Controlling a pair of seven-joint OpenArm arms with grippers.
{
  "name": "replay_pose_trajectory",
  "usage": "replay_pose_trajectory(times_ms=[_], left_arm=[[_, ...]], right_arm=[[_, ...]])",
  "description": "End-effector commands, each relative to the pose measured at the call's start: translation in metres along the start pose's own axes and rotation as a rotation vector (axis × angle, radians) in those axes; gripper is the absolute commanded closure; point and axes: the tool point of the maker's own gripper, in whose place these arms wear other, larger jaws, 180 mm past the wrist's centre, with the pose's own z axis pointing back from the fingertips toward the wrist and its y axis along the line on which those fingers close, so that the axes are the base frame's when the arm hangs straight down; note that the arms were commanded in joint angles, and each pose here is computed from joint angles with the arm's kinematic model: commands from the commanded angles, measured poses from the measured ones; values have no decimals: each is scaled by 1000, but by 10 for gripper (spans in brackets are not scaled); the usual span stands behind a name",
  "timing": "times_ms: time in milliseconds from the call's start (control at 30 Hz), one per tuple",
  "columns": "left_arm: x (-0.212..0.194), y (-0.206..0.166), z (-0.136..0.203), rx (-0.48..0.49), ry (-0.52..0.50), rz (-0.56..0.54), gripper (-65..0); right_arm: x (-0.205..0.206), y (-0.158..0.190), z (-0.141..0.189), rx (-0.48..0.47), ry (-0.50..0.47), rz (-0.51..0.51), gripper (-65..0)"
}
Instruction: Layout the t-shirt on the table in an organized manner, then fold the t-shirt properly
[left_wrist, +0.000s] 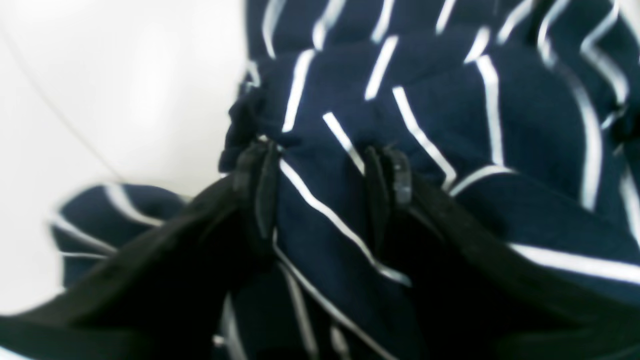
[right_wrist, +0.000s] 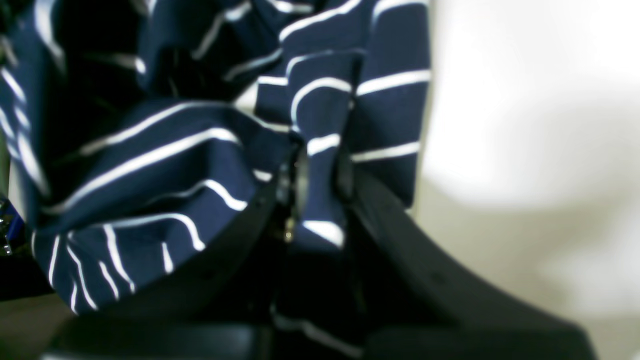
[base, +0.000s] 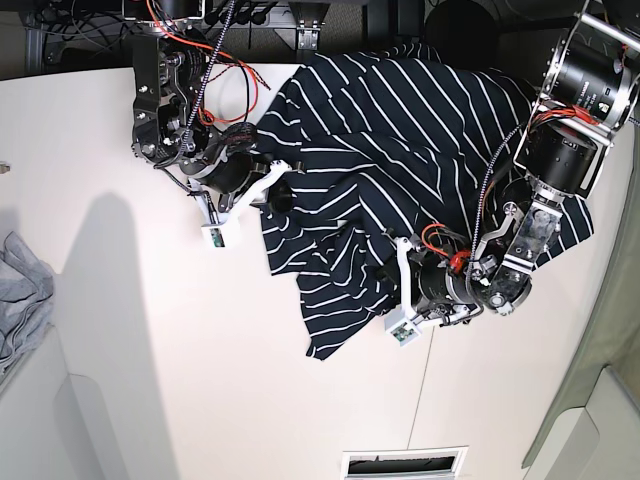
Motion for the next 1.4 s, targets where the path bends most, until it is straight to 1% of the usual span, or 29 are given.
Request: replay_pose_trajectory(times_ms=[0,33,67,133,233,367,500,533,600,667,767,867,900,933,1000,1033,1067,1100,1167,1267,1333,1367], left_arm=[[23,12,5,24,-55,-16,-114],[22,14,5,40,-50,-12,-12],[21,18,5,63,-40,-2,0],[20,37,10,143,-26,21,0],[22,75,28,250,-13,66,0],[25,115,60,322,-48,108,0],[17,138,89,340,-47,183,0],[16,139,94,324,-51,200,0],[17,131,100,251,-67,217,0],[18,113,103,144,-90,226,0],[12,74,104,-39,-108,212,0],[-9,41,100,-172,-67,222,0],[-18,33,98,-195,-49,240,0],[-24,26,96,-215,-41,259,-39],[-34,16,94,-241,-32,284,-146],[-37,12,93,-251,-31,295,-186],[-40,10,93,-257,-28,301,-213],[-41,10,93,-256,-28,307,-226],[-40,14,96,-248,-46,326,-227],[-28,32,108,-222,-123,379,-226],[-19,45,119,-208,-183,423,-226],[-18,50,123,-200,-197,436,-226]], right_arm=[[17,7,1,29,-53,13,0],[17,7,1,29,-51,13,0],[17,6,1,27,-50,14,0],[17,2,3,20,-49,18,0],[16,-7,7,7,-44,30,0],[16,-18,15,11,-46,44,0],[13,-32,28,-11,-44,64,0],[13,-36,32,-19,-45,73,0],[11,-45,41,-42,-40,95,0],[8,-52,51,-61,-39,108,0],[-2,-55,60,-73,-26,115,0],[-17,-55,62,-74,-1,101,0],[-20,-55,63,-75,4,98,0],[-22,-55,63,-75,6,96,-3],[-20,-55,63,-75,3,98,-168],[-15,-54,64,-75,-12,105,-231],[-8,-53,66,-76,-33,114,-268],[2,-50,69,-75,-67,126,-277],[26,-41,76,-65,-144,157,-276],[65,-20,86,-16,-260,187,-276],[82,-10,83,4,-296,201,-276],[87,-6,77,10,-300,207,-276]])
